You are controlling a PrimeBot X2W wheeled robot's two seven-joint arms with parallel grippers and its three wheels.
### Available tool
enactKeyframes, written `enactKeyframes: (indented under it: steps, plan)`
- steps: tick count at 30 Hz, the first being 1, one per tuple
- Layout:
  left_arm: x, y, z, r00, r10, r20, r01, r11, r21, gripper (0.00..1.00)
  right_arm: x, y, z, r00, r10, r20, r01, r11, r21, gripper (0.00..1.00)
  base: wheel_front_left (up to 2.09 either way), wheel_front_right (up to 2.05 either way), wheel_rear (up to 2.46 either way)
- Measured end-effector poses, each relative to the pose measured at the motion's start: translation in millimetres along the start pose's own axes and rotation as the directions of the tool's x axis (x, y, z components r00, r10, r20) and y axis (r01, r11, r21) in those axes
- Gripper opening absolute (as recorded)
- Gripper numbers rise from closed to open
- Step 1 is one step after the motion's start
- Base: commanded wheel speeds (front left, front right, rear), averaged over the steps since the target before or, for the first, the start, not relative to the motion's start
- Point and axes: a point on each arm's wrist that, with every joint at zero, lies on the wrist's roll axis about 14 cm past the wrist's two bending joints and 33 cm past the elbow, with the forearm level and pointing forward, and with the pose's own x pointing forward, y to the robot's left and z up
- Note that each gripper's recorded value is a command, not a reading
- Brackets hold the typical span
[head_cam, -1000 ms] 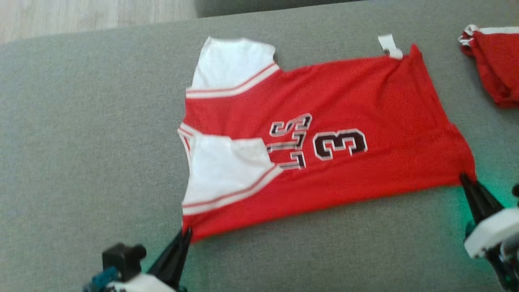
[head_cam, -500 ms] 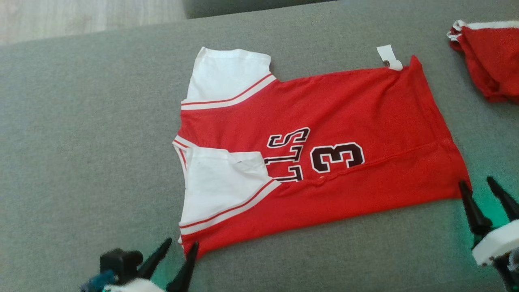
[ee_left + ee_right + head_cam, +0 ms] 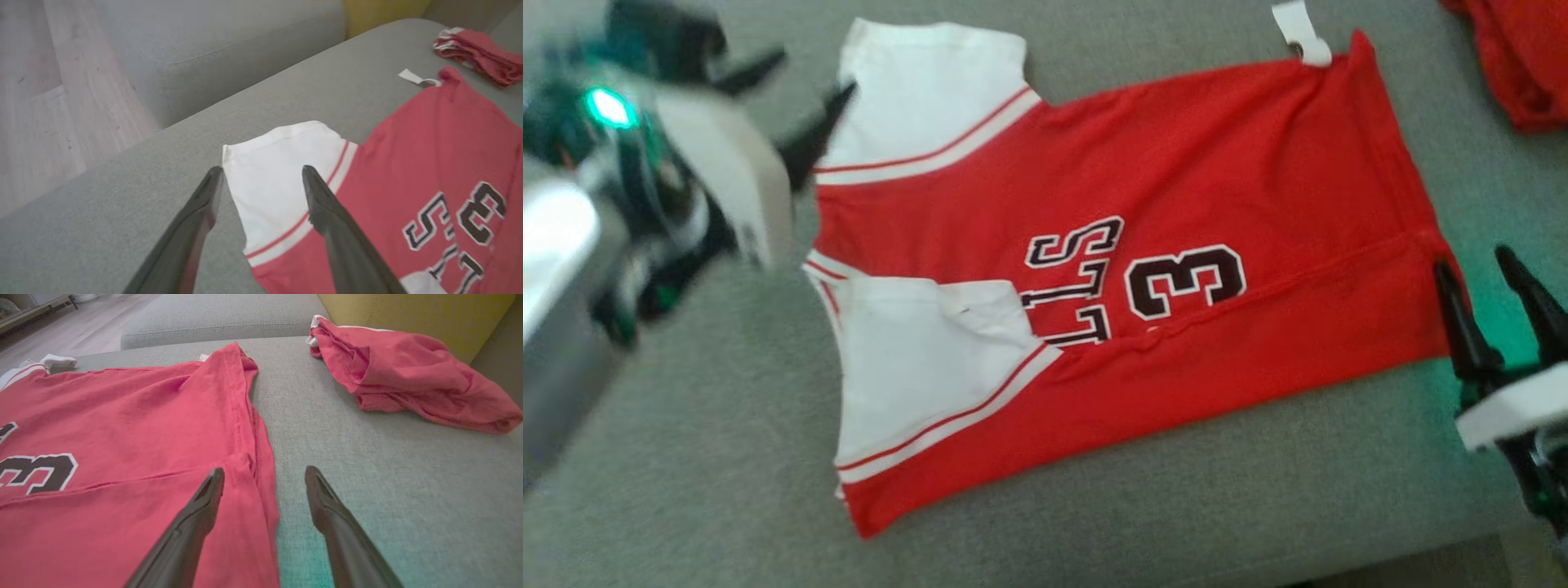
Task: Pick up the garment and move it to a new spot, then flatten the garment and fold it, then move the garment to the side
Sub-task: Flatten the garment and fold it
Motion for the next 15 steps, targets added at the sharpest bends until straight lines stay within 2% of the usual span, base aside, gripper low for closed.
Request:
enactKeyframes:
  steps: [6,15]
  plan:
    - [66.9,40.3,3.2,0.968,0.028,-0.249,-0.036,0.999,-0.027,1.0,9.5,-7.2,6.4,0.999,-0.037,0.011,0.037,0.999,-0.001,1.0,0.0,0.0,0.0]
    - [119.6,63.2,-40.3,0.891,0.052,-0.45,-0.07,0.997,-0.024,1.0,-11.3,-31.8,-20.3,0.988,-0.14,-0.063,0.141,0.99,0.011,1.0,0.0,0.0,0.0]
